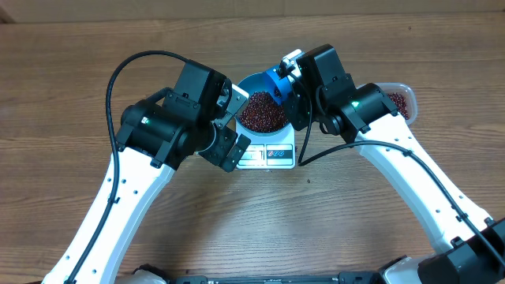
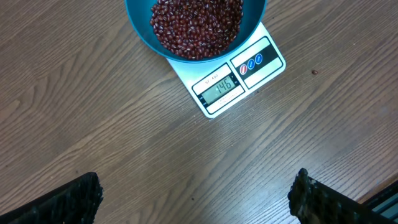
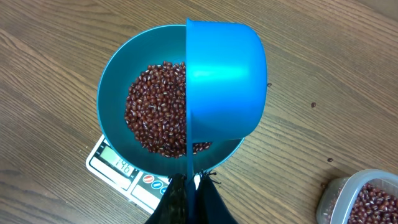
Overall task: Scoop item into bowl and weigh 150g on scale
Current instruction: 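Tilt the scoop to trickle beans into the bowl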
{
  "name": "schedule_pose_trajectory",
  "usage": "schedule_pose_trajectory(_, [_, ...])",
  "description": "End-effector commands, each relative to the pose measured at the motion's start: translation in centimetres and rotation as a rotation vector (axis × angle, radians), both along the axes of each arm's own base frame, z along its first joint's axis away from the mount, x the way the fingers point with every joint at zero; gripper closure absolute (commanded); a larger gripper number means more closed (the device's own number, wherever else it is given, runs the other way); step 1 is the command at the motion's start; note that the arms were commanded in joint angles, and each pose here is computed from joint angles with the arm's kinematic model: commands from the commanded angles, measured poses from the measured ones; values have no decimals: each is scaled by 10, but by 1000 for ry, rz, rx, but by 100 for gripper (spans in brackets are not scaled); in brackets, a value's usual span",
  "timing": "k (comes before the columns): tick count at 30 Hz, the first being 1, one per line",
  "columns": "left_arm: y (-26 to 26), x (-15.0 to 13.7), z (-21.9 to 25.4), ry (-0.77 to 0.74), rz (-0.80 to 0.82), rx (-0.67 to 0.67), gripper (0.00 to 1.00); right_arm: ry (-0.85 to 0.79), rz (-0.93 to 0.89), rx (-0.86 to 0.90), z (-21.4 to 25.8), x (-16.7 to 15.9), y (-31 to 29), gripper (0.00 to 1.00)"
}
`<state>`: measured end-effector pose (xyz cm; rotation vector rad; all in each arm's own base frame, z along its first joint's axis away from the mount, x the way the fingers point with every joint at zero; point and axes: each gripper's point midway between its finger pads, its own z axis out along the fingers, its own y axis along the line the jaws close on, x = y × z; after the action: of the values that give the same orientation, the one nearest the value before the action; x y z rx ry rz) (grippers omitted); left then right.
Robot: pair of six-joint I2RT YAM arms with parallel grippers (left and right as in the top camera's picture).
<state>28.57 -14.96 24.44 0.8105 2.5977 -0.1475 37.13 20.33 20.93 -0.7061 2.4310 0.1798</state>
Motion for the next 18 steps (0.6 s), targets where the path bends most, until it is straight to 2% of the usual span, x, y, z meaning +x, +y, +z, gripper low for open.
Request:
schedule_pose_trajectory(1, [0,-1,0,0,-15,-4,0,-57,5,14,22,2,2,96])
schedule_pose_trajectory(9, [0,-1,0,0,-15,-4,0,-52,6,20,22,1,2,96])
schedule_pose_trajectory(14, [0,-1,0,0,-15,-4,0,-25,90,29,19,-8,10,96])
schedule_pose_trajectory(18, [0,-1,0,0,-15,-4,0,-52,31,22,22,0,4,96])
